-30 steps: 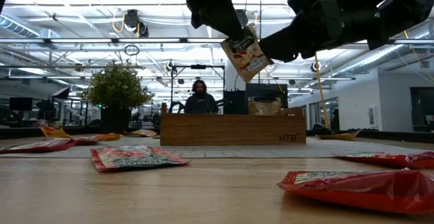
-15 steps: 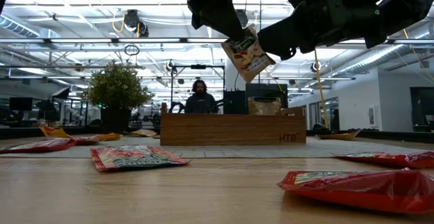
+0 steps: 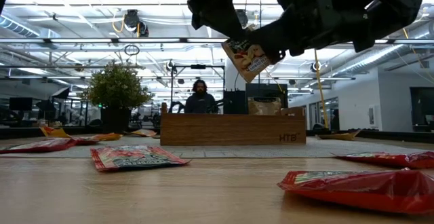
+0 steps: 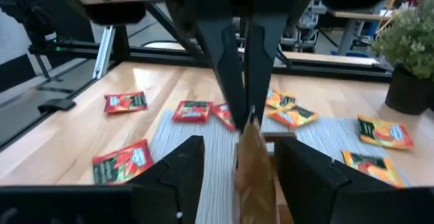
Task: Pick & Place Tea
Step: Put the brown tea bag into the right section of the wooden organizer
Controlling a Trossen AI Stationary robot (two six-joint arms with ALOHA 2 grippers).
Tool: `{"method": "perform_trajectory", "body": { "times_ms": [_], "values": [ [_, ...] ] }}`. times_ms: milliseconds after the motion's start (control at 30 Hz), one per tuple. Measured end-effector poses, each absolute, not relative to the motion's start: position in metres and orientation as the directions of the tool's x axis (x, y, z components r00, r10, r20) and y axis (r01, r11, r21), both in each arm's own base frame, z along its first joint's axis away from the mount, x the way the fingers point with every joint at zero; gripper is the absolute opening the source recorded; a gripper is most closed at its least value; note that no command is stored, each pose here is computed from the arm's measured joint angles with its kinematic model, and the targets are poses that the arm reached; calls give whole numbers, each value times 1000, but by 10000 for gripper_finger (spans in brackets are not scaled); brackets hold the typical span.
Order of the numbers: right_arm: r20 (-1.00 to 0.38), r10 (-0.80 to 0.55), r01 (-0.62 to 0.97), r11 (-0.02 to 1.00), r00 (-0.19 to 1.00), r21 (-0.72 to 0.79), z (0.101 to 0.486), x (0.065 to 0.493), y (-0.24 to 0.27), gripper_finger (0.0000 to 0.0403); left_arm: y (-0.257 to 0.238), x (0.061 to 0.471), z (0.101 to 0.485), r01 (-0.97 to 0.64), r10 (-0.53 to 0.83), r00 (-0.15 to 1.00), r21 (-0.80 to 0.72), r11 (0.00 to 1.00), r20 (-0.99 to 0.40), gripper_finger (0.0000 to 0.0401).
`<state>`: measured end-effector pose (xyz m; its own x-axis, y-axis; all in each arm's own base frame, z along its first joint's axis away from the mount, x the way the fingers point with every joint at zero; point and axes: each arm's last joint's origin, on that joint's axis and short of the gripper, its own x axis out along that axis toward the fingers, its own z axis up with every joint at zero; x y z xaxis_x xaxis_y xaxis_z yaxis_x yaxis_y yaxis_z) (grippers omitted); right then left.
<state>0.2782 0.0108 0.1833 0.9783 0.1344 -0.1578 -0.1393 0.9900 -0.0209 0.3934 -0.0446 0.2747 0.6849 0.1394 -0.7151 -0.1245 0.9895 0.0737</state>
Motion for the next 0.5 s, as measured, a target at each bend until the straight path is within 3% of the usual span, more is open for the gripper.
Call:
{"method": "perform_trajectory", "body": {
  "times_ms": [500],
  "values": [
    [-157,132,-142,989,979,-51,185,281,11,40,-45,390,272,-134,140,656,67,989,-741,0]
  ]
}}
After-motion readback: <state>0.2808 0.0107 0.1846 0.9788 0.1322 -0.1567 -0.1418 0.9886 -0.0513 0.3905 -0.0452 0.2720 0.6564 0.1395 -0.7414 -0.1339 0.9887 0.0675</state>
